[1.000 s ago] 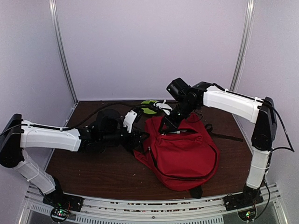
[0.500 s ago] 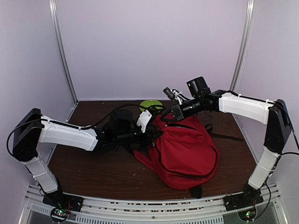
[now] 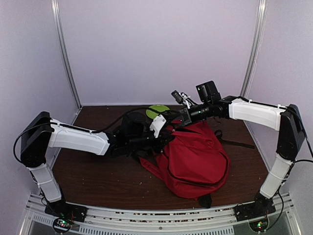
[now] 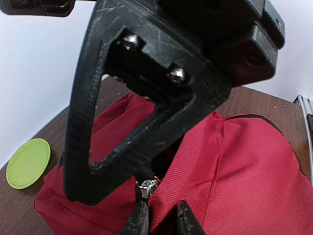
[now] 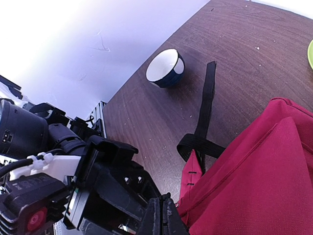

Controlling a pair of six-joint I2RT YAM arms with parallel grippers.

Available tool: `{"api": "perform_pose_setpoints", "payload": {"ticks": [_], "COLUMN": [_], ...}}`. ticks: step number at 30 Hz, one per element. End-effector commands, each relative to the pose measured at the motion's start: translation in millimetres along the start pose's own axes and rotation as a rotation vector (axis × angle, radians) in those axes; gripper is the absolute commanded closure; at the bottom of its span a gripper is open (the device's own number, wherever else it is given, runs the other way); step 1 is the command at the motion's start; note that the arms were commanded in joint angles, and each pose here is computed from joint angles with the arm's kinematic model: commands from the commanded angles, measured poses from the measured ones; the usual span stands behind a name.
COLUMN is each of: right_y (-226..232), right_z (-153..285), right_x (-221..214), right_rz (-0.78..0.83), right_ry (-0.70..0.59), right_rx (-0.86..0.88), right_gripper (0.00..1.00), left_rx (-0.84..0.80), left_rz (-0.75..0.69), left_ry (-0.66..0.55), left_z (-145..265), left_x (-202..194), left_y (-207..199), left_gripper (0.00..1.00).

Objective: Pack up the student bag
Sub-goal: Hold the lower front pocket of the student bag, then zip the lower front pocket of the student bag.

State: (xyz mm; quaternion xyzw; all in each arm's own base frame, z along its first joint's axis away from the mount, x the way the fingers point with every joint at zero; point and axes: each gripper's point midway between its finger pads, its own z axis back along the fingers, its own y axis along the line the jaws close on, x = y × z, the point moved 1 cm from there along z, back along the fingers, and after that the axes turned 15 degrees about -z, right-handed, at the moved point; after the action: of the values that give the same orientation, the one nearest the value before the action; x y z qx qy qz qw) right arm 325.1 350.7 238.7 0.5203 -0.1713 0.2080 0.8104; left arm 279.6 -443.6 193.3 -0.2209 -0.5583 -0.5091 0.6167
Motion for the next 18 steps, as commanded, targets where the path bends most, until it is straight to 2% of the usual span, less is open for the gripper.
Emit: {"api": "perform_pose_setpoints", "payload": {"ticks": [1, 4, 11, 18], "right_y": [24, 11, -42, -64], "right_z": [12, 16, 61, 102], "right_x": [16, 14, 19, 12], "right_rz": [0.073, 0.055, -0.049, -0.053], "right_ry": [-0.062, -0.072, -0.204, -0.274], "right_rx": [0.06, 0.004, -0.145, -0.232], "right_gripper": [1.0, 1.0, 1.0, 1.0], "left_rx": [0.036, 0.05, 0.083, 0.111], "left_rz": [-0.019, -0.029, -0.059, -0.065], "left_ry": [0.084, 0.12, 0.215, 0.295], "left_z": [-7, -7, 7, 26], "left_x": [-10, -16, -35, -55], "left_y": [8, 10, 13, 14], "left_gripper": [0.84, 1.0, 1.0, 1.0]}}
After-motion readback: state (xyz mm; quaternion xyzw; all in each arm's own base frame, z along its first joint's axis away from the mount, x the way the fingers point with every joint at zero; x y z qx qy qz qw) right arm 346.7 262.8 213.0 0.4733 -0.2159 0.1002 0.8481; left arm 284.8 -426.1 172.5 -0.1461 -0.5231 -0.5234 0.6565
